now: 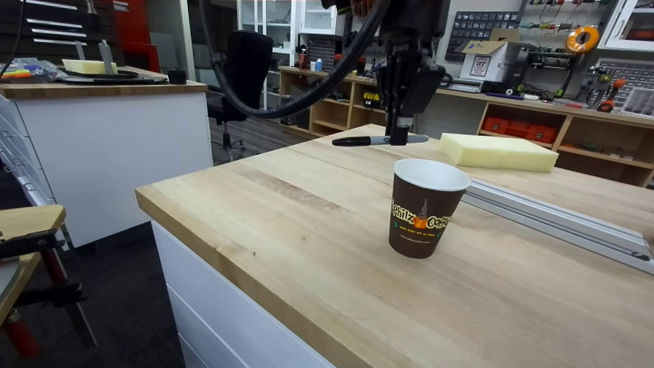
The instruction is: Move the cup to the right then place the marker in it
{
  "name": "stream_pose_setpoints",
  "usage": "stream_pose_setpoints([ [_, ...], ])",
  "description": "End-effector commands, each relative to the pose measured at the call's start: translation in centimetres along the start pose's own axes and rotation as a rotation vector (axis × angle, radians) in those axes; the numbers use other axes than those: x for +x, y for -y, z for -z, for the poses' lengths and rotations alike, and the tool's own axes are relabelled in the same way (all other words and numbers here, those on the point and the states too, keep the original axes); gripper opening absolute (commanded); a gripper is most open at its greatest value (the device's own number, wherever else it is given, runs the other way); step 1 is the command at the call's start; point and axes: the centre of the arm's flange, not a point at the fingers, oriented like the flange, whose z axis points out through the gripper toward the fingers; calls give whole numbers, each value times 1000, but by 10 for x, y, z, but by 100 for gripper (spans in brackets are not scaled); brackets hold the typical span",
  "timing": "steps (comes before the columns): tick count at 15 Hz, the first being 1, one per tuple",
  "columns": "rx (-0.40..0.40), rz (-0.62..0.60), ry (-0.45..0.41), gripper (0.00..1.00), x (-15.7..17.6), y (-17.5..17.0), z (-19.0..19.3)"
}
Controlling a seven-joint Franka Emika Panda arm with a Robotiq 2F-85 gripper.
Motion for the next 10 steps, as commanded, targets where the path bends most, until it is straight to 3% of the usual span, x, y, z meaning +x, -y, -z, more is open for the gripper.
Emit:
stream_pose_setpoints([
  [1,1,-15,9,3,12,-11,11],
  [10,7,-41,-26,3,18,-14,1],
])
